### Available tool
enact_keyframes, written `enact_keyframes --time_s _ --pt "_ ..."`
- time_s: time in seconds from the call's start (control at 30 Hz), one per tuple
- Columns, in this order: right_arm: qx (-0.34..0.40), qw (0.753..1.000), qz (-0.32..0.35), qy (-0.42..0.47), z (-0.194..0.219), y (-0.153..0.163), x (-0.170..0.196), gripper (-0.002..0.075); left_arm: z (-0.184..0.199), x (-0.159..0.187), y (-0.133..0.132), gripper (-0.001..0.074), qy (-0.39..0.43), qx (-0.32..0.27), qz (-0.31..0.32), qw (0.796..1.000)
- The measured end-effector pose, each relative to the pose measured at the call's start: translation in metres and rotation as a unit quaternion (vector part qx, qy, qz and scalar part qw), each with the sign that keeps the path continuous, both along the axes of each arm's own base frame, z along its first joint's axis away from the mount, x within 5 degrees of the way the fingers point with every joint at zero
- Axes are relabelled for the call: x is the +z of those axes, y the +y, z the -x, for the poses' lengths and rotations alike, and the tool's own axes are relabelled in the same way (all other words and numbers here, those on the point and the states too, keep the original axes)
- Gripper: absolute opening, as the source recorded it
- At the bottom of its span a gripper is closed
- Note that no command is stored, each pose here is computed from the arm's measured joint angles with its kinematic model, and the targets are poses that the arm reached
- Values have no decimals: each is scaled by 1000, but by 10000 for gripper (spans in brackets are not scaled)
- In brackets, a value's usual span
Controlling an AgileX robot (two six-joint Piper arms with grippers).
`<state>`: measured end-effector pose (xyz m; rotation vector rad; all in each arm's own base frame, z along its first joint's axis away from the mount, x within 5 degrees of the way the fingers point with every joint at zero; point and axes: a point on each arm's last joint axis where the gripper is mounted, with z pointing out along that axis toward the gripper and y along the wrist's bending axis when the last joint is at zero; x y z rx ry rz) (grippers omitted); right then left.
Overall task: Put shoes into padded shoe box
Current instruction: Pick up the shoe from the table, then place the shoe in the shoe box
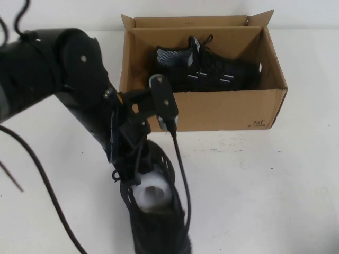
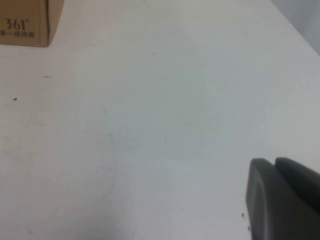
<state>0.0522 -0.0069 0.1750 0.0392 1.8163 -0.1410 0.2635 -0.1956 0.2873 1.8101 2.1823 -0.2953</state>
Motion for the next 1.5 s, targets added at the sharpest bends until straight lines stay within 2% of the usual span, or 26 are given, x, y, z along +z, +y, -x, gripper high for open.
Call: enact_keyframes --time_s 0.13,0.27,0.33,0.47,0.57,0.7,1.1,1.5 --pt "0 1000 0 0 0 0 0 -8 7 13 3 1 11 55 21 998" --pt "0 1000 0 0 0 0 0 -8 12 22 3 1 47 147 52 987" --pt "0 1000 0 0 0 0 0 -8 12 25 1 1 76 206 71 973" --pt "0 1000 0 0 0 0 0 -8 9 38 -4 1 125 337 117 926" --pt "0 1000 0 0 0 0 0 -8 4 51 -7 1 133 388 151 899" --pt "0 1000 0 0 0 0 0 -8 -1 66 -10 1 125 414 186 883" --pt "0 1000 0 0 0 0 0 -8 -24 112 -10 1 33 438 236 867" --pt "0 1000 0 0 0 0 0 -8 -73 115 -41 1 30 449 257 855"
